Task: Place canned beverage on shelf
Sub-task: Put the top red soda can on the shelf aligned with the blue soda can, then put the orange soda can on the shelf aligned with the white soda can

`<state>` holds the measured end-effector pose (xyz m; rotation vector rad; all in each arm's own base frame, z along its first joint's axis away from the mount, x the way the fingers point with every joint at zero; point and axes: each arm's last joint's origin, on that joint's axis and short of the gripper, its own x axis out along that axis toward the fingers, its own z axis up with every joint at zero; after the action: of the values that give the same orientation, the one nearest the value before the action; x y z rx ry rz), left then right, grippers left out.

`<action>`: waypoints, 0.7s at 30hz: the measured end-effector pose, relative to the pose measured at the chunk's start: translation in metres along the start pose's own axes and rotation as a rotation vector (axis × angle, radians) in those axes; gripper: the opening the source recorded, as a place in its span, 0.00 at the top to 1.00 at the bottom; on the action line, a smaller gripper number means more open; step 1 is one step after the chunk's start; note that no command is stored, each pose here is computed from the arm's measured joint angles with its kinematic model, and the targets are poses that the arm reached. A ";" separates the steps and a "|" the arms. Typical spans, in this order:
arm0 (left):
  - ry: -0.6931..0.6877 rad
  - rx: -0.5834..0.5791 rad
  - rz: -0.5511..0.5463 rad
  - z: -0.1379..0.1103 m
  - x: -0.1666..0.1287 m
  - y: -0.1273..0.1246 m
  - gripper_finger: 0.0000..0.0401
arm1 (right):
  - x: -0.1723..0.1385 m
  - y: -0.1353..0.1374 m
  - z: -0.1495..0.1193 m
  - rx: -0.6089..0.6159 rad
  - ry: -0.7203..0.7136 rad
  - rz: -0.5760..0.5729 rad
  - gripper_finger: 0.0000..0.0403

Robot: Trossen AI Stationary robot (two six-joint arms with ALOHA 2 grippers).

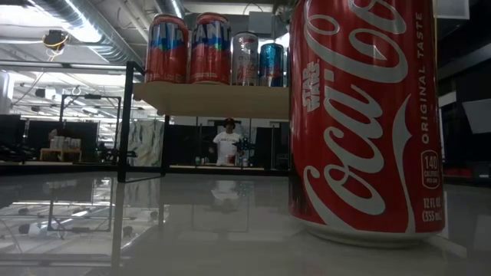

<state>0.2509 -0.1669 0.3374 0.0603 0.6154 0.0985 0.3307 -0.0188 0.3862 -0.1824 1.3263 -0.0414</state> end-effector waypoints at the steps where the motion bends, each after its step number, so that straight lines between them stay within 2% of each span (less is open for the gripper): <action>1: 0.000 0.000 0.000 0.000 0.000 0.000 0.15 | -0.003 -0.001 0.001 0.002 -0.017 -0.003 0.11; 9: 0.001 -0.001 -0.002 0.000 0.000 0.000 0.15 | -0.034 -0.004 0.001 0.017 -0.139 -0.022 0.11; 13: 0.023 -0.001 -0.051 -0.001 0.000 -0.001 0.15 | -0.052 -0.006 -0.001 0.031 -0.203 -0.031 0.11; 16: 0.057 -0.023 -0.127 -0.002 0.000 -0.004 0.15 | -0.061 -0.007 -0.003 0.073 -0.241 -0.027 0.11; 21: 0.176 -0.199 -0.293 -0.005 -0.002 -0.008 0.15 | -0.068 -0.006 -0.003 0.081 -0.275 0.026 0.11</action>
<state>0.2473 -0.1753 0.3339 -0.2326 0.7807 -0.1205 0.3114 -0.0159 0.4513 -0.0979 1.0507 -0.0460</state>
